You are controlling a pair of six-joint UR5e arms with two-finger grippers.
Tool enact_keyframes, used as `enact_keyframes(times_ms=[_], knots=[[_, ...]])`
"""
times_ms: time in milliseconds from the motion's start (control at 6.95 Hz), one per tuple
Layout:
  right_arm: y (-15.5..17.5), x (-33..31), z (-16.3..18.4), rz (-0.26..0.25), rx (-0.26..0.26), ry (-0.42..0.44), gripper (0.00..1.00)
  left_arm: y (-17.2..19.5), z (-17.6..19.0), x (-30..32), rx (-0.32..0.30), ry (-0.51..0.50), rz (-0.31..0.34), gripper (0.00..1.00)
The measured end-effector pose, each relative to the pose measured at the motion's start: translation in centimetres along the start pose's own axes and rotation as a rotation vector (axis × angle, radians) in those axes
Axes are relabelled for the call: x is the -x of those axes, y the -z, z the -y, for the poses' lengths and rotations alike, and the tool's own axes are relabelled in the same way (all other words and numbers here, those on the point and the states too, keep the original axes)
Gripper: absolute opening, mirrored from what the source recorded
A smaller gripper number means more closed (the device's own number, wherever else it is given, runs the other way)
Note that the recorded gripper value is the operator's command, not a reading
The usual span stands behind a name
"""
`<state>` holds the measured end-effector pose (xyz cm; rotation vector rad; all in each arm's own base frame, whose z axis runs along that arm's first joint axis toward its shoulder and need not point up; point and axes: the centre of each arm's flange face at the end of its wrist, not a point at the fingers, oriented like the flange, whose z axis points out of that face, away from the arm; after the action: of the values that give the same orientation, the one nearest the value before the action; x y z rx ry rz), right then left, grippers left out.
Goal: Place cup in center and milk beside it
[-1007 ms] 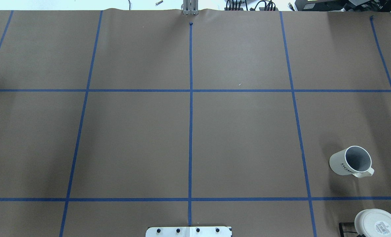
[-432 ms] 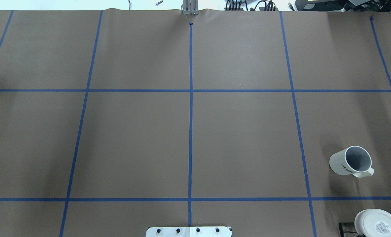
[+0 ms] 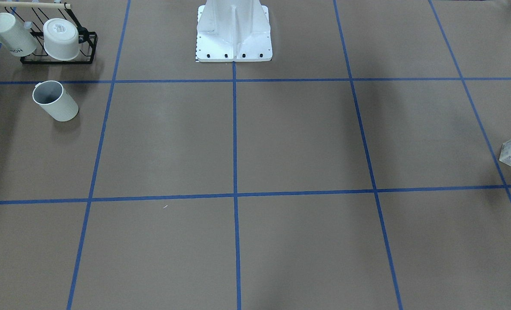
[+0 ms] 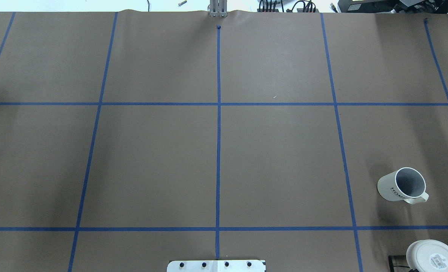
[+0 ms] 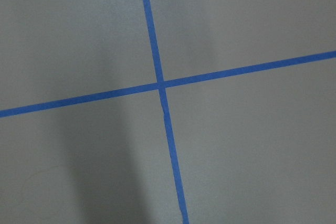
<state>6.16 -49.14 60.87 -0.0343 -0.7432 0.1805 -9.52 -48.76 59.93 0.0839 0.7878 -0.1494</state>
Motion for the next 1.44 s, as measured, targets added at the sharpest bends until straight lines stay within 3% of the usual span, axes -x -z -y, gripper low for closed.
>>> enact_keyframes(times_ms=[144, 432, 719, 1007, 1439], knots=[[1.0, 1.5, 0.8, 0.03, -0.014, 0.021, 1.0, 0.1, 0.5, -0.3, -0.023, -0.025, -0.003, 0.98], [1.8, 6.5, 1.9, 0.144, -0.017, 0.116, 1.0, -0.7, 1.3, 0.2, -0.033, -0.032, -0.004, 0.98], [-0.1, 12.1, 0.3, 0.203, -0.073, 0.344, 1.0, -1.4, 1.5, 0.9, -0.022, -0.019, -0.003, 0.98], [-2.9, 14.8, -2.5, 0.256, -0.099, 0.514, 1.0, -1.6, 1.3, 1.1, -0.021, -0.02, -0.005, 0.98], [-8.4, 18.7, -7.7, 0.311, -0.032, 0.696, 1.0, -1.7, 1.0, 1.3, -0.02, -0.018, -0.008, 0.98]])
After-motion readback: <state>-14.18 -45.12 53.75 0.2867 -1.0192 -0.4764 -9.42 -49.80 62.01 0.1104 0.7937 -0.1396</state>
